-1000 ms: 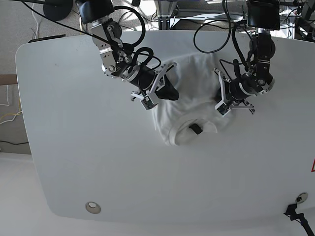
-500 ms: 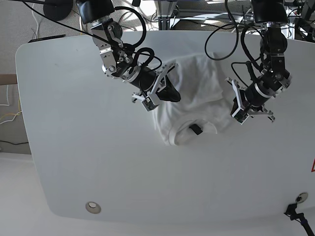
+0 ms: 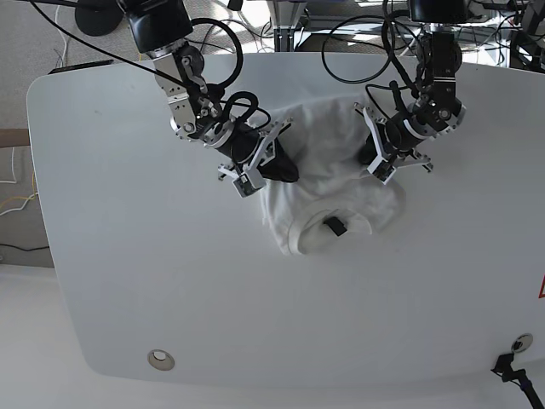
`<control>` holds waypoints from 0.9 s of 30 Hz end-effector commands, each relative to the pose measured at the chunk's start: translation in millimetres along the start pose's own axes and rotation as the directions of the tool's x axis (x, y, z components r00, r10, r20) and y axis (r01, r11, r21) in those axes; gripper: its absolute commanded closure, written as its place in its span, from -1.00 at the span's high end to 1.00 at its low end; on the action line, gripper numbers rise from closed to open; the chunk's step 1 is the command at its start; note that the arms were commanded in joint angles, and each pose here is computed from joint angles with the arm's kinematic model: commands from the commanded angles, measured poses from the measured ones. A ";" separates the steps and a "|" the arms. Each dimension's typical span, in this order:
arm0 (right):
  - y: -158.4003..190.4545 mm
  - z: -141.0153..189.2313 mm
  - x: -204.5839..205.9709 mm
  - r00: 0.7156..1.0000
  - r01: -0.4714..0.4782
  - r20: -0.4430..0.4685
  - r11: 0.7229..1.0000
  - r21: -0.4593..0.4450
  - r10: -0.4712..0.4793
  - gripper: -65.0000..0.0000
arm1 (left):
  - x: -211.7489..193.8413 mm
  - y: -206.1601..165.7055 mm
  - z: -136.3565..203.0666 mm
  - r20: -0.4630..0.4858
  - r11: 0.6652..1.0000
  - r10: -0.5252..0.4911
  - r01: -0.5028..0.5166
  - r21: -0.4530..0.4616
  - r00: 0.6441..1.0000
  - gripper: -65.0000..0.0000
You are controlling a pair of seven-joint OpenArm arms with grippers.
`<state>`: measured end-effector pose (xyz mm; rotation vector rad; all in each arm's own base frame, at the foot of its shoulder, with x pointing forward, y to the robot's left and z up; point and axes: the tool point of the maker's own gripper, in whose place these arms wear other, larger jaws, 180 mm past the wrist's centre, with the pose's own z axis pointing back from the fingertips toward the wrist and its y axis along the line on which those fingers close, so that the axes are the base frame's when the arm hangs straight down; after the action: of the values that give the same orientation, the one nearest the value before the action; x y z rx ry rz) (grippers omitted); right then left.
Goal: Fold the T-shirt properly
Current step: 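Open both grippers and lift them away from the folded shirt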
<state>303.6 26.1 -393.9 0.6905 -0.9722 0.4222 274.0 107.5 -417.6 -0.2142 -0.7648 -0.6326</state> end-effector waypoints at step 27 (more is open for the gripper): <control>-68.7 90.0 61.1 0.950 -0.143 0.194 0.894 -0.425 0.245 -1.00 | 73.4 62.1 81.6 0.433 0.969 -0.054 -0.057 0.239 0.900 -1.00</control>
<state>311.0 -75.4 -355.8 0.2876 -1.2107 0.3310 298.3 156.8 -327.5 -0.1140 -1.1680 -0.4923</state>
